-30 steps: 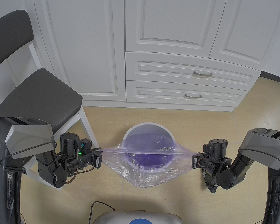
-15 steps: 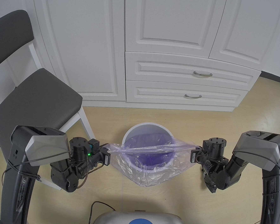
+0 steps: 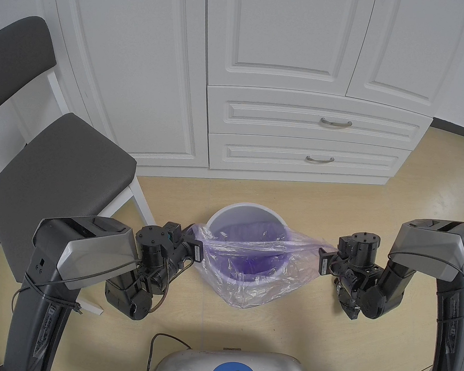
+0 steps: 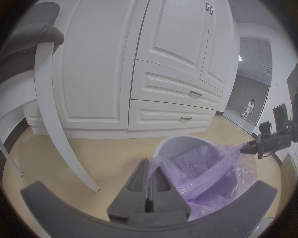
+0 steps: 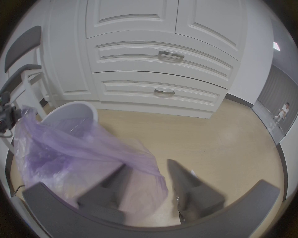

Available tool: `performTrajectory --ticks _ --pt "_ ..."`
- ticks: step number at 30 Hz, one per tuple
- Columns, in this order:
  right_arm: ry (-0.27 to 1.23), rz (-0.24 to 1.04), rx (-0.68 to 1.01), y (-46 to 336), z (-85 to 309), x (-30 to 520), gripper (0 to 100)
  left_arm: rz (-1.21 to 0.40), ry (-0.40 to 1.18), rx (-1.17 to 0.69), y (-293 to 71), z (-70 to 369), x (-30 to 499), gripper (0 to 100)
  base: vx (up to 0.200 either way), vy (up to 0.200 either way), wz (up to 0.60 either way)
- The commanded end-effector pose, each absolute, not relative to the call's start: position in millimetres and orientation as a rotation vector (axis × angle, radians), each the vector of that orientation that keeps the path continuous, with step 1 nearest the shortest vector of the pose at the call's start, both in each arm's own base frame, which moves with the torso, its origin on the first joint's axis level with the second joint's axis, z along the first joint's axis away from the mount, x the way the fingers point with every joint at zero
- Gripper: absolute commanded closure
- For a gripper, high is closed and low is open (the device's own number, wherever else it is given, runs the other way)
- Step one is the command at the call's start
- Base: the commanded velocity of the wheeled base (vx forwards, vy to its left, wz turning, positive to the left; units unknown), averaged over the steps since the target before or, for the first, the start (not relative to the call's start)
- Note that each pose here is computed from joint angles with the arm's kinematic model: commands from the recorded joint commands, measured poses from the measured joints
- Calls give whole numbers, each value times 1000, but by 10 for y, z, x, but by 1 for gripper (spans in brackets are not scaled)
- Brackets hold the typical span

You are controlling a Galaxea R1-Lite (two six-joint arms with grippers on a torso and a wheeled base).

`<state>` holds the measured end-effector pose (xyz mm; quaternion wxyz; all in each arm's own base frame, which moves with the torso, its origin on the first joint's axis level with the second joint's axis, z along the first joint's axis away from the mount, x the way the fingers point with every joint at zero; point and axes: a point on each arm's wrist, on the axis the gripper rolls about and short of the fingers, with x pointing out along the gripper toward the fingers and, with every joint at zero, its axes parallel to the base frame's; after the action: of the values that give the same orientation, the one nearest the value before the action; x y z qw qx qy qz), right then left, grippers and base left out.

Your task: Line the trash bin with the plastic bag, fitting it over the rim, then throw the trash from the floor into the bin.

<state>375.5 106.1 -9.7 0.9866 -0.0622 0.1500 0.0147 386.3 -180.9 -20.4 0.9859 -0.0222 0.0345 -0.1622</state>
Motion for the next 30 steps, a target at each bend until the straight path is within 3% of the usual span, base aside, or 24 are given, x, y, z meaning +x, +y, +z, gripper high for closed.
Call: performTrajectory --ticks 1,6,15,19,20,24,30 --pt "321 230 -111 938 219 3337 0 -326 25 -57 -1765 106 3792 100 0 0 0" --pt "334 427 -104 846 402 3019 0 -324 6 -67 -1739 210 3782 100 0 0 0" --pt "305 491 -103 998 457 2977 0 -320 18 -62 -1717 172 3779 100 0 0 0" --pt "199 474 -127 1413 605 3137 0 -318 29 -54 -1713 140 3770 100 0 0 0" --pt "175 484 -130 1549 634 3163 0 -318 36 -50 -1707 127 3758 0 0 0 0" --pt "172 543 -226 1840 508 3146 0 -301 59 -43 -1634 42 3809 0 0 0 0" --pt "179 576 -448 1858 159 3218 0 -285 74 -41 -1542 36 3785 0 0 0 0"
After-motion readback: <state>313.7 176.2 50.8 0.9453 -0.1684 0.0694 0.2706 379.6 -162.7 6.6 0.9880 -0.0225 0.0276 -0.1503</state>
